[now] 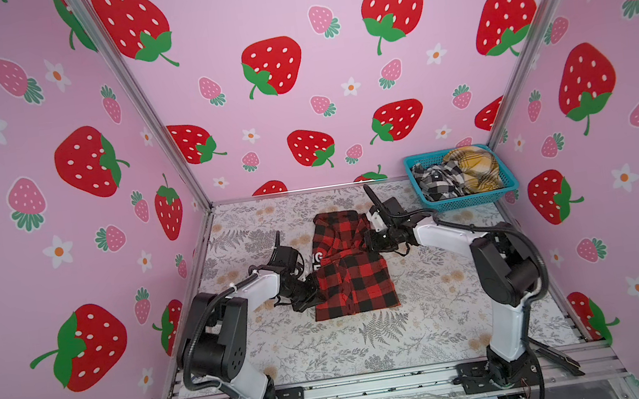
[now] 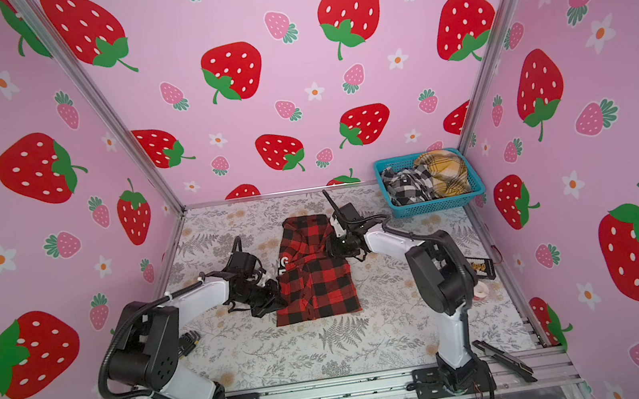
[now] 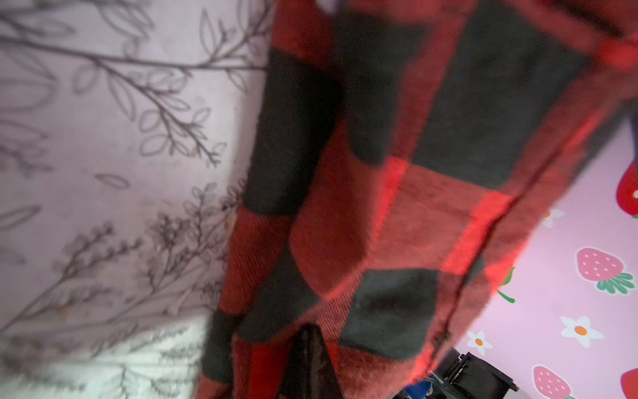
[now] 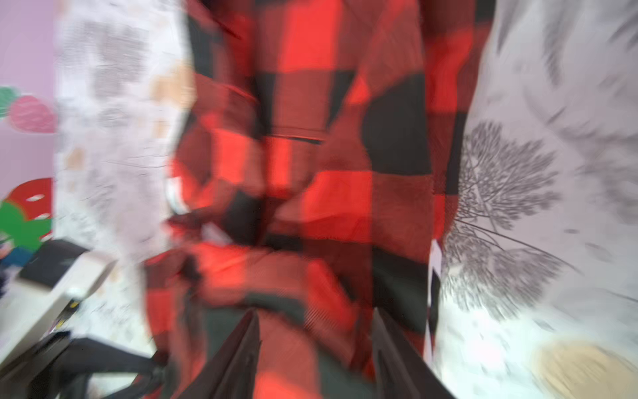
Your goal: Fold and stack the long sleeve shirts
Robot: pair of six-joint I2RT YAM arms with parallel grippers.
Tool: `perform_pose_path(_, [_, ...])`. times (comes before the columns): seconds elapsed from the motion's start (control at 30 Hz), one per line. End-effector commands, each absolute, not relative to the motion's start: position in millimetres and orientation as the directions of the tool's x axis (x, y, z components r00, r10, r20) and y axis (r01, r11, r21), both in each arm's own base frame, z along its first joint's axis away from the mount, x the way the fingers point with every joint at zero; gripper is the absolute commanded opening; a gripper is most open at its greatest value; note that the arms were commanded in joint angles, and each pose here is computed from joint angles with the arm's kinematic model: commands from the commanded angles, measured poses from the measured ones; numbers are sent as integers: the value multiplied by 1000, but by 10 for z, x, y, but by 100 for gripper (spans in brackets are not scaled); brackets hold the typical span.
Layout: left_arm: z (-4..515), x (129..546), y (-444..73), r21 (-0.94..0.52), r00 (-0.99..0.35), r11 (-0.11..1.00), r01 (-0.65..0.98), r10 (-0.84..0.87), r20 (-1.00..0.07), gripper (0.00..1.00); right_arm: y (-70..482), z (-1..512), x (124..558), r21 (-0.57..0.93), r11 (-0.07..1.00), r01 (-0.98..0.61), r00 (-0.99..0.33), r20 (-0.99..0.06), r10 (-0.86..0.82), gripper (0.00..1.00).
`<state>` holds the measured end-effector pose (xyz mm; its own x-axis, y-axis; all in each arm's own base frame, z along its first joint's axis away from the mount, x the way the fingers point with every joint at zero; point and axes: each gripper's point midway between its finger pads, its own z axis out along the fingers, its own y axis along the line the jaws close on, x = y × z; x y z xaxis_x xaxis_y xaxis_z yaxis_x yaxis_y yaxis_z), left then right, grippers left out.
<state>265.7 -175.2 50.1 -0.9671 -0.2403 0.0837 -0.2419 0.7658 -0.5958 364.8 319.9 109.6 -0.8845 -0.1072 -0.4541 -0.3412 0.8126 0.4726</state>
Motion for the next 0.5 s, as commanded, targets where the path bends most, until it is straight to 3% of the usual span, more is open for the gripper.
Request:
perform_pose_path(0.0, [905, 2634, -1650, -580, -975, 797, -169, -222, -20, 15, 2944, 1573, 3404, 436, 829, -351, -856, -508, -95, 57])
perform_pose_path(0.13, [1239, 2591, -1495, -569, -959, 811, -135, -252, -131, 22, 2605, 1512, 2933, 442, 840, -316, -877, -473, -82, 61])
perform_pose_path(0.23, [1271, 2521, -1420, -594, -940, 788, -163, -307, -148, 30, 2434, 1293, 2587, 466, 838, -282, -912, -402, -83, 65])
perform_pose_path(0.4, [1075, 2379, -1464, -686, -938, 682, -254, -347, 3, 36, 2379, 985, 2198, 561, 794, -233, -950, -304, -64, 69])
perform_pose_path(0.47, [977, 2312, -1457, -691, -933, 662, -291, -357, 51, 43, 2371, 850, 2124, 582, 784, -217, -958, -280, -57, 70])
